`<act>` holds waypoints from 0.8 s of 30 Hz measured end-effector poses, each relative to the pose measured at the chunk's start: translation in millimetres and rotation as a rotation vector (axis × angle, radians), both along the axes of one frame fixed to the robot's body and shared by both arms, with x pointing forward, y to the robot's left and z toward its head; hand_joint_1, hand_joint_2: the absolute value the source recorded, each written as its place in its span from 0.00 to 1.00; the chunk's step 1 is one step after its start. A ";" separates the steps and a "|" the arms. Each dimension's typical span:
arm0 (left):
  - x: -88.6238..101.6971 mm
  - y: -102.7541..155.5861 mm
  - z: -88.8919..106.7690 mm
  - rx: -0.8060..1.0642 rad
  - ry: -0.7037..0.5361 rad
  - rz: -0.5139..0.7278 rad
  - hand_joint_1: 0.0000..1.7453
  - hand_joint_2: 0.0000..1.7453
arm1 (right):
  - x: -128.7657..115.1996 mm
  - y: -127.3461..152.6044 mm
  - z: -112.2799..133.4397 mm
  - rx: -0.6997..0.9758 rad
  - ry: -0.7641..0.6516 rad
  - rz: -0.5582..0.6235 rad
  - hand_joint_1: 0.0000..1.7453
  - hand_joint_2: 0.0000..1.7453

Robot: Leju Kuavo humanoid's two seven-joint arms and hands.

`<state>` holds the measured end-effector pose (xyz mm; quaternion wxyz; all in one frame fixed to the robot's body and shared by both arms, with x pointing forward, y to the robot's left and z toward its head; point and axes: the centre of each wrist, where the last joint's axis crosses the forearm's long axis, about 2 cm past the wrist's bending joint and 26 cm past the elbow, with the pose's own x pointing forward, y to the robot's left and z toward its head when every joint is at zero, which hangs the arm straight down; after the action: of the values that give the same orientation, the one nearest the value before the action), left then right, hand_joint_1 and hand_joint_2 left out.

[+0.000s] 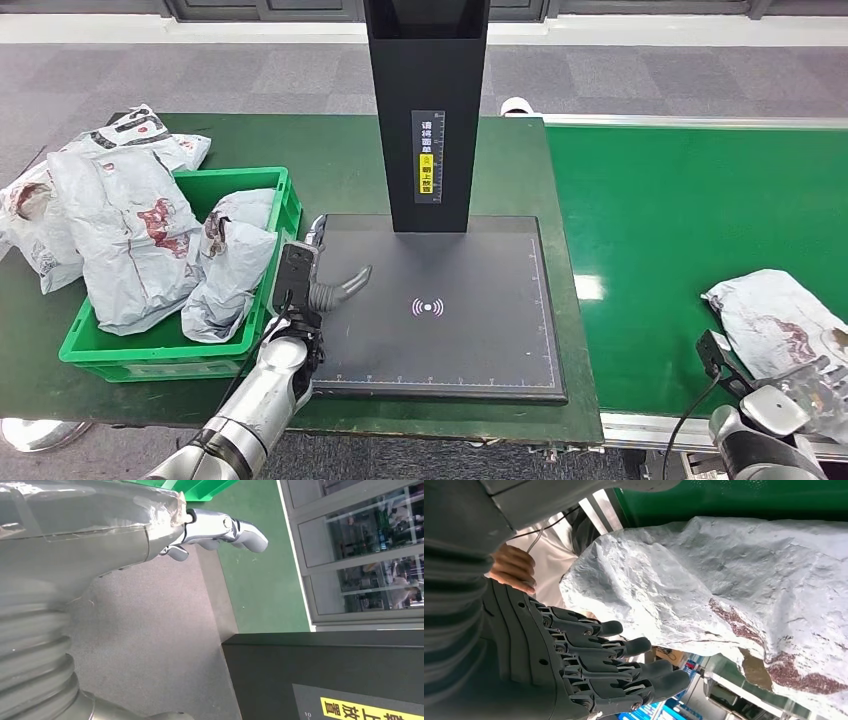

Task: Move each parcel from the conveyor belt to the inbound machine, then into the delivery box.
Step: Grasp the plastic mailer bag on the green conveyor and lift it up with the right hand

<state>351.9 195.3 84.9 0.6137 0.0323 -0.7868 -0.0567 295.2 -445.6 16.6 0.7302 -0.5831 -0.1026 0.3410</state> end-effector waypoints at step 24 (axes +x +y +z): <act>0.8 0.9 -1.2 -0.021 0.027 -0.039 0.00 1.00 | -10.6 10.9 -14.2 0.352 0.118 -0.037 1.00 1.00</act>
<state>352.7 196.2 83.7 0.6233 0.0098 -0.7796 -0.0606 284.6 -434.7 2.4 0.8320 -0.4270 -0.1069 0.3377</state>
